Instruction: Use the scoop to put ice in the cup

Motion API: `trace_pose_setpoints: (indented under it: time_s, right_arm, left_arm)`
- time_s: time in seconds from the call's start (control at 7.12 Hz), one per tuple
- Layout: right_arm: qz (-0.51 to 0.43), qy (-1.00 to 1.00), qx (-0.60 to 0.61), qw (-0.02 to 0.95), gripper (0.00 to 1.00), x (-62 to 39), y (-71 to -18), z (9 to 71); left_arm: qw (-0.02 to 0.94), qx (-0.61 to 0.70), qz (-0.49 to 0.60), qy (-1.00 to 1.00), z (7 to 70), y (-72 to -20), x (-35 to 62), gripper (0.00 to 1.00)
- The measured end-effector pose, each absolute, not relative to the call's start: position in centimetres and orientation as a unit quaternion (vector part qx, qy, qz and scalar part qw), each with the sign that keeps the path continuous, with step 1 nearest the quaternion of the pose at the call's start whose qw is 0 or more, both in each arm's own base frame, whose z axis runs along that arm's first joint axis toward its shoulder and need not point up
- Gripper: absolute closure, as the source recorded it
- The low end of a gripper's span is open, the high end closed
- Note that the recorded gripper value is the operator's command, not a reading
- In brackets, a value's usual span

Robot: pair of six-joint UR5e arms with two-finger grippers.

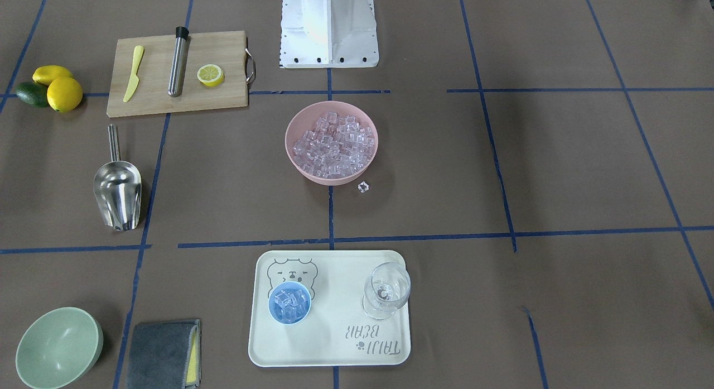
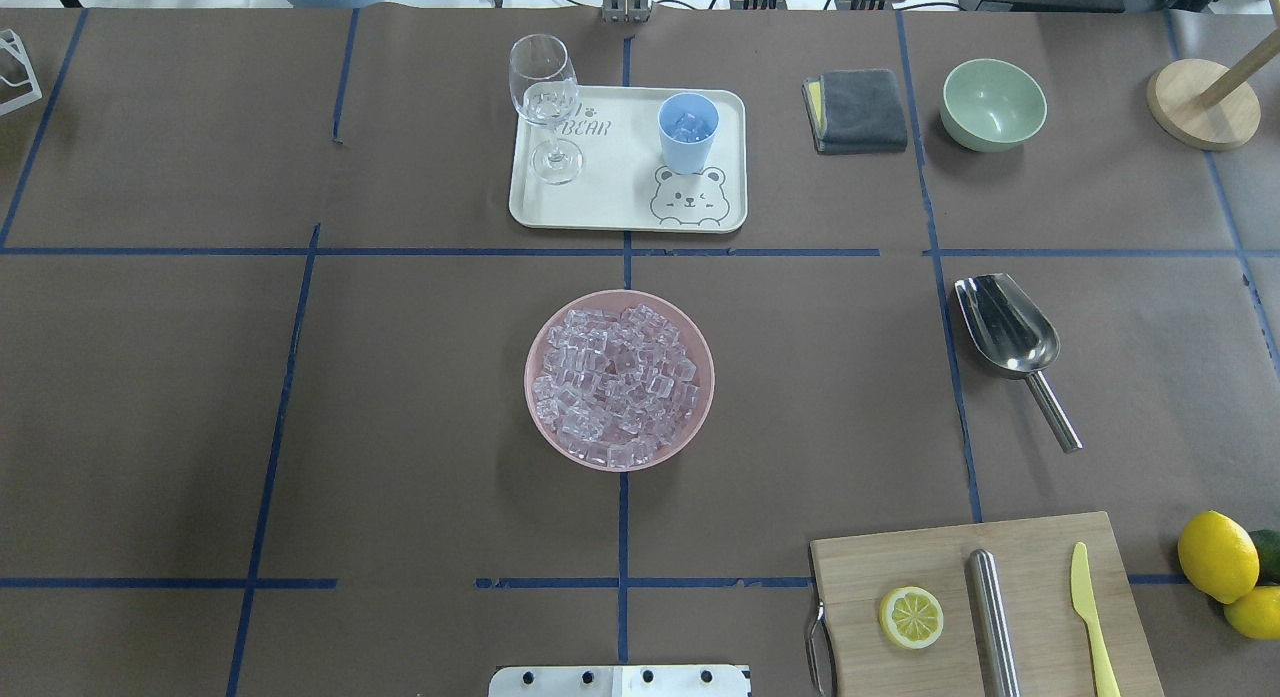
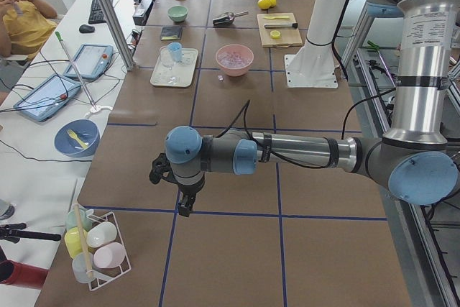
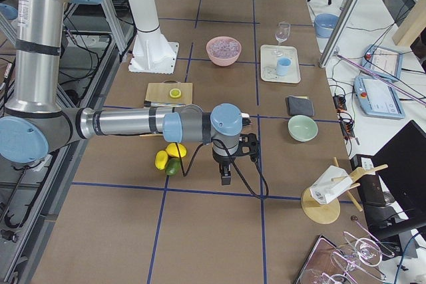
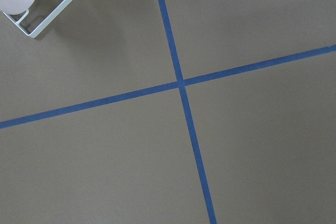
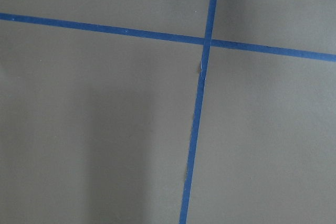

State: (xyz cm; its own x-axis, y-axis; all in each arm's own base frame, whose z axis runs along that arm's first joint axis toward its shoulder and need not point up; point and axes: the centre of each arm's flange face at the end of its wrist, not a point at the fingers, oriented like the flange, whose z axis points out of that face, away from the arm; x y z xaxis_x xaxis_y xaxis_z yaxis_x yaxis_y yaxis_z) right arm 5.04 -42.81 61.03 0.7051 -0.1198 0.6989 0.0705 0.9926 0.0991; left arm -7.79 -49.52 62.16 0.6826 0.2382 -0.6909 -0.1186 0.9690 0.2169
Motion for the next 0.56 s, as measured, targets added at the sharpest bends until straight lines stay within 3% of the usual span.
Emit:
trace_pose_setpoints:
  time_s: [0.56]
  right_arm:
    - [-0.054, -0.381, 0.034, 0.923, 0.0, 5.04, -42.85, 60.99]
  left_arm:
    - [0.913, 0.085, 0.1, 0.385, 61.38, -49.64, -7.85, 0.0]
